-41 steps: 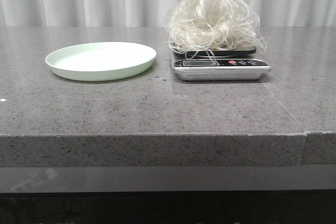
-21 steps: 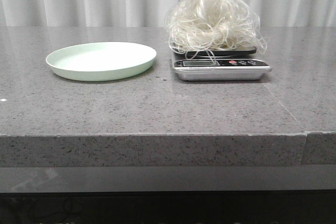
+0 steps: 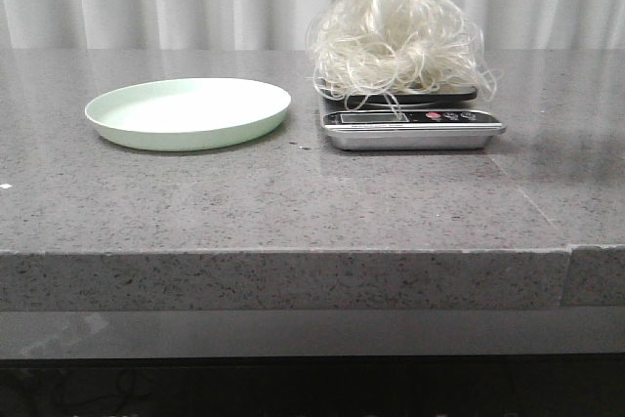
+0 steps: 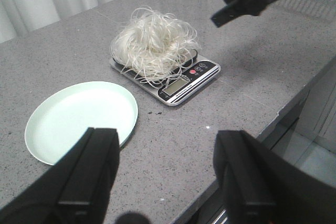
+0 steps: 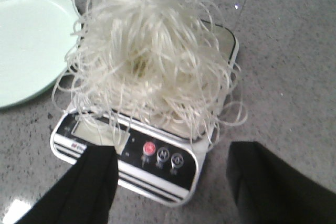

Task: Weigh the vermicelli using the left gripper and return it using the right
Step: 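Lower the right gripper onto the vermicelli on the scale and close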

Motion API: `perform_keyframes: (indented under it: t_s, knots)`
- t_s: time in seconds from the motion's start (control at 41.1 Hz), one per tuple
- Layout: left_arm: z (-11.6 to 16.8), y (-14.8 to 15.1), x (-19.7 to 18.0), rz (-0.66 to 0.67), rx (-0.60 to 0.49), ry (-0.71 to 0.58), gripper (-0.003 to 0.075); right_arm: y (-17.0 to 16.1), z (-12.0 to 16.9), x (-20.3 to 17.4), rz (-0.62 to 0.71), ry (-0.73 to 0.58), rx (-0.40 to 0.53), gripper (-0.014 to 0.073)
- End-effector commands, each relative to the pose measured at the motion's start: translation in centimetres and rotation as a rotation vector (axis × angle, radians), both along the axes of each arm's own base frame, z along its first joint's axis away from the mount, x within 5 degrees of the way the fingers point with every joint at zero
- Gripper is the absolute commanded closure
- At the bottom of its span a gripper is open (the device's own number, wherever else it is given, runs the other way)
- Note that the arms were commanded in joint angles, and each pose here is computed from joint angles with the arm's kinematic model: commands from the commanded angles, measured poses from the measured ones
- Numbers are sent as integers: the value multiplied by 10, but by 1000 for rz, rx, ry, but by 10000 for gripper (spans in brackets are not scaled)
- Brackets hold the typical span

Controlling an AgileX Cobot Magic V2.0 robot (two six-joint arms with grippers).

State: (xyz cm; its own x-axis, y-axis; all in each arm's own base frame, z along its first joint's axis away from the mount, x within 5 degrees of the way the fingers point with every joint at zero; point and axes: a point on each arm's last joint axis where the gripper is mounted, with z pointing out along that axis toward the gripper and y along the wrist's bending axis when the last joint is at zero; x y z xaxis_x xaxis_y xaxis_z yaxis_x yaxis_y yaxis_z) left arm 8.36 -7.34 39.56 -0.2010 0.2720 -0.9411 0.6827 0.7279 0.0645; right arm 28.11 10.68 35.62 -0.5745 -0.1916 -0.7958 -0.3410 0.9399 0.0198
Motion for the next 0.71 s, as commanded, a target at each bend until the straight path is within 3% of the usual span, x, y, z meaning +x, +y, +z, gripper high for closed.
perform_keyframes:
  t_s: [0.0,0.292,0.681]
  knots:
    - [15,-1,-1,-4,-83,-60,261,8,25,19,6,-120,41,49]
    - [15,-1,-1,-4,-83,-60,261,31,23,71,2,-105,94,49]
    - [15,-1,-1,-4,-83,-60,261,48,-2,114,1,-61,80,62]
